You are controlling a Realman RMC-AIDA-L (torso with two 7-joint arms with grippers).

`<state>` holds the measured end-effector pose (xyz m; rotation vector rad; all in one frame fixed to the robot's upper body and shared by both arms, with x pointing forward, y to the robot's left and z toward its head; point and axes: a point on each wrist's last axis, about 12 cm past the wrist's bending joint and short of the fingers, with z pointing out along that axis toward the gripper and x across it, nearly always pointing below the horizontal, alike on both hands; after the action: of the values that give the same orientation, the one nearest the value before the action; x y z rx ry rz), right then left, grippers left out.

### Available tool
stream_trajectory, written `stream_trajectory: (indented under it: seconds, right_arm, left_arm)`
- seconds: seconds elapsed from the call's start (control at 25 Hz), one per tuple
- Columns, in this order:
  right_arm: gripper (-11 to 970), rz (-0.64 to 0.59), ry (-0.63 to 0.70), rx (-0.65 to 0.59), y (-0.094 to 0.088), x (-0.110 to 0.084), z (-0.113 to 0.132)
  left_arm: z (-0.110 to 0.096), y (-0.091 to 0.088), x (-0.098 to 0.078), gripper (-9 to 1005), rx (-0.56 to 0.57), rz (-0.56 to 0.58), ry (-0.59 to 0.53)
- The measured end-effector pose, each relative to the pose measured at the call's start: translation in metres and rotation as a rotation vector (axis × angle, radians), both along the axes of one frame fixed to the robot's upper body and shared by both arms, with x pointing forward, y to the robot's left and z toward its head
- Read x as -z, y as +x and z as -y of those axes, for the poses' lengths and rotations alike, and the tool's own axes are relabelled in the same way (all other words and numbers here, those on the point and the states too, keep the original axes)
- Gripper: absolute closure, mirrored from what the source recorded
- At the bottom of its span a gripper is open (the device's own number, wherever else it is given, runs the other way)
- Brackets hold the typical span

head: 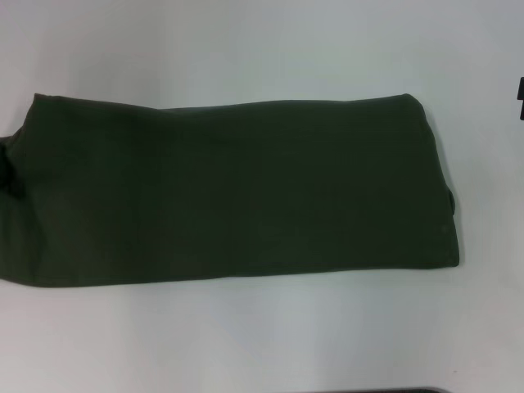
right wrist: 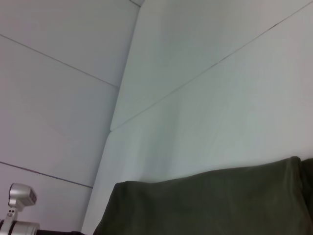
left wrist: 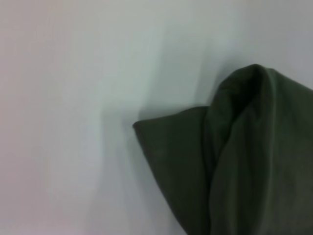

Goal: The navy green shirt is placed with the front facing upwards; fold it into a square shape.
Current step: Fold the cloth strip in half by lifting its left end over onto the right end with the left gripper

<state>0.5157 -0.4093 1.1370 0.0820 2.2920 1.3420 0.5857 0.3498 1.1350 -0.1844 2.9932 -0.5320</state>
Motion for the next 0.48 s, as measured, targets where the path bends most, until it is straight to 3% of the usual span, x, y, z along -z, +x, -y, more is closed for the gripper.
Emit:
stream_trajectory:
  seconds: [0.28,0.48]
  right_arm:
    - [300,-0.002,-0.001,-0.003,0.0,0.0,0.0]
    - [300,-0.003,-0.001,-0.006,0.0,0.0,-0.001]
  left_arm:
    - [0.015,-0.003,-0.013,906,0.087,0.025,-0.192]
    - [0.023,-0.004,-0.017,906,0.12,0.027,-0.249]
